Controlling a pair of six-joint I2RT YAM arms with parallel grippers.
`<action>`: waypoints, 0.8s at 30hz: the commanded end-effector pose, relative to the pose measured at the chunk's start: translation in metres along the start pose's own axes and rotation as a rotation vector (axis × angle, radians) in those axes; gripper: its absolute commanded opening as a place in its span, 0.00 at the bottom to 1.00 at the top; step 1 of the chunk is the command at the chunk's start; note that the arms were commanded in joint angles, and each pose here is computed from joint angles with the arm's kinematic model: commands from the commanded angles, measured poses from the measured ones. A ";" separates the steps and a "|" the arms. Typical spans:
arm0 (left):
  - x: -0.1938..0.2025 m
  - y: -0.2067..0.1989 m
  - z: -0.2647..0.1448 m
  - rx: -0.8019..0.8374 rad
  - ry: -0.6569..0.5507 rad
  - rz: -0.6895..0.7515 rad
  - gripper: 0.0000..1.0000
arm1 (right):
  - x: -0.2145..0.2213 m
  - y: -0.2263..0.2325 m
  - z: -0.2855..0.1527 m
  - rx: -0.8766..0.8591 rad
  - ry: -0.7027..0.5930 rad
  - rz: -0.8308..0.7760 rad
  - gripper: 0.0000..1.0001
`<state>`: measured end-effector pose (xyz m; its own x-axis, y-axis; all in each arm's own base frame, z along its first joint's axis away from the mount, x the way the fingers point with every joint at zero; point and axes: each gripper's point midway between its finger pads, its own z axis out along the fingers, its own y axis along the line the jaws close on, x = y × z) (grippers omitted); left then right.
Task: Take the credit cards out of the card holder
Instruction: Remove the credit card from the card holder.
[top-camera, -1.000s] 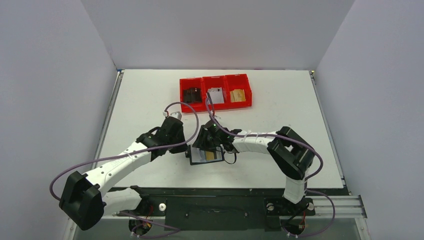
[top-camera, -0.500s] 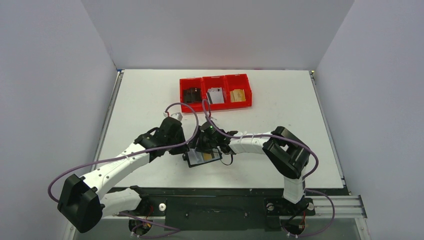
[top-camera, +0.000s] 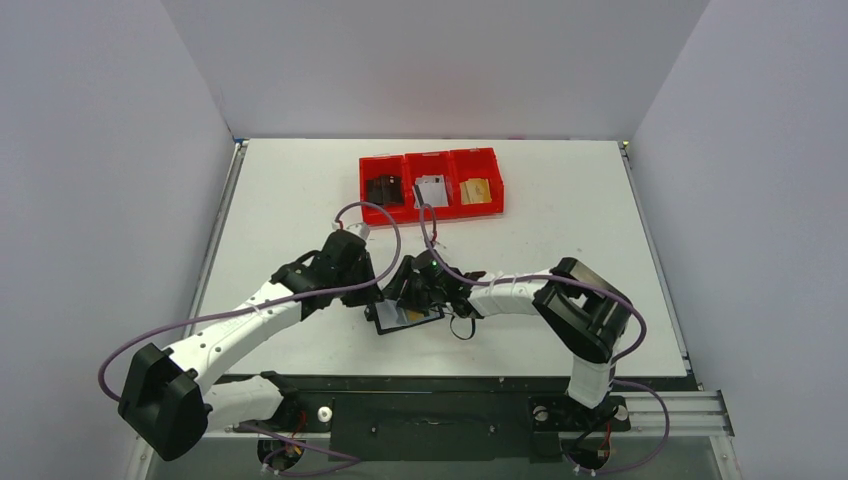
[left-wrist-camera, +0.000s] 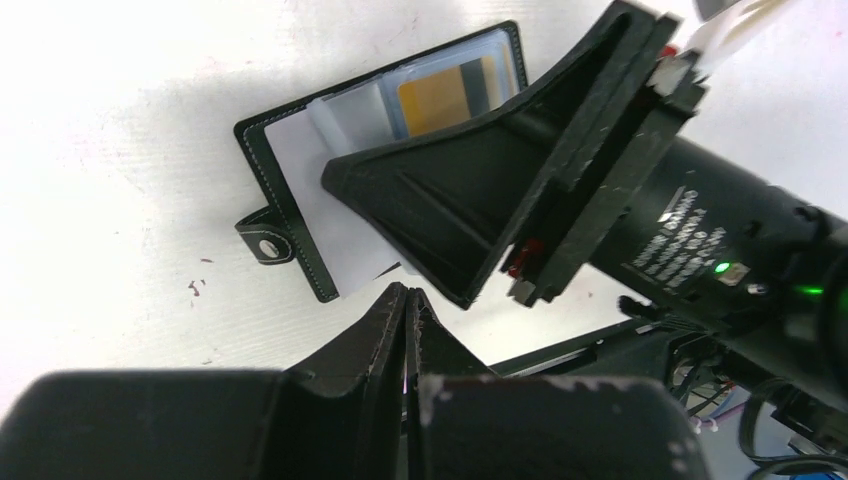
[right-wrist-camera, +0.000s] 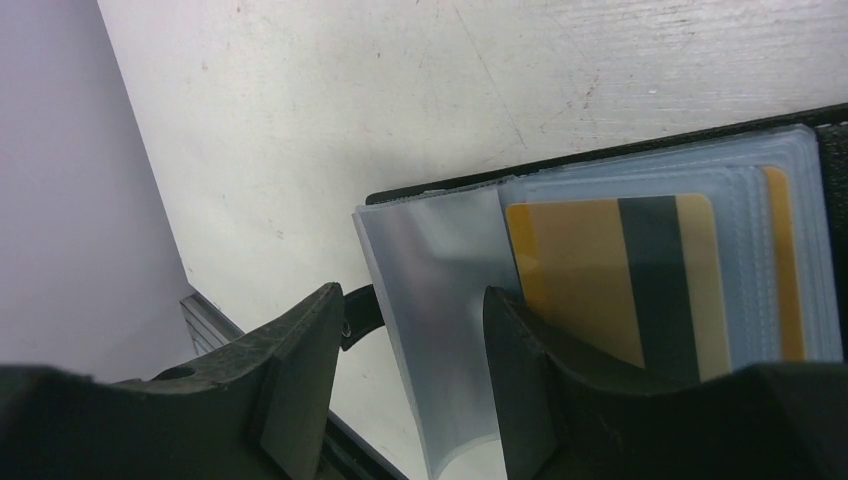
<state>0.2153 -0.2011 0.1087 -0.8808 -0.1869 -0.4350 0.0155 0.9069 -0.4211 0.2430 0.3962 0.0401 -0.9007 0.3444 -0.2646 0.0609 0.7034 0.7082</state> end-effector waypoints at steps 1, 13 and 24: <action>-0.027 -0.027 -0.011 0.076 -0.063 -0.002 0.00 | -0.007 0.036 -0.013 -0.101 -0.061 0.003 0.50; -0.040 -0.031 -0.009 0.061 -0.077 -0.010 0.00 | 0.011 0.032 -0.016 -0.035 -0.065 -0.098 0.45; -0.066 -0.018 0.009 0.048 -0.059 -0.131 0.00 | 0.024 0.016 0.002 0.052 -0.016 -0.164 0.22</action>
<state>0.2509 -0.2058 0.1156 -0.8794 -0.2491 -0.4057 -0.0518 0.8972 -0.4386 0.2194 0.4126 0.0445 -0.9020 0.2552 -0.3481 -0.0343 0.7615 0.6472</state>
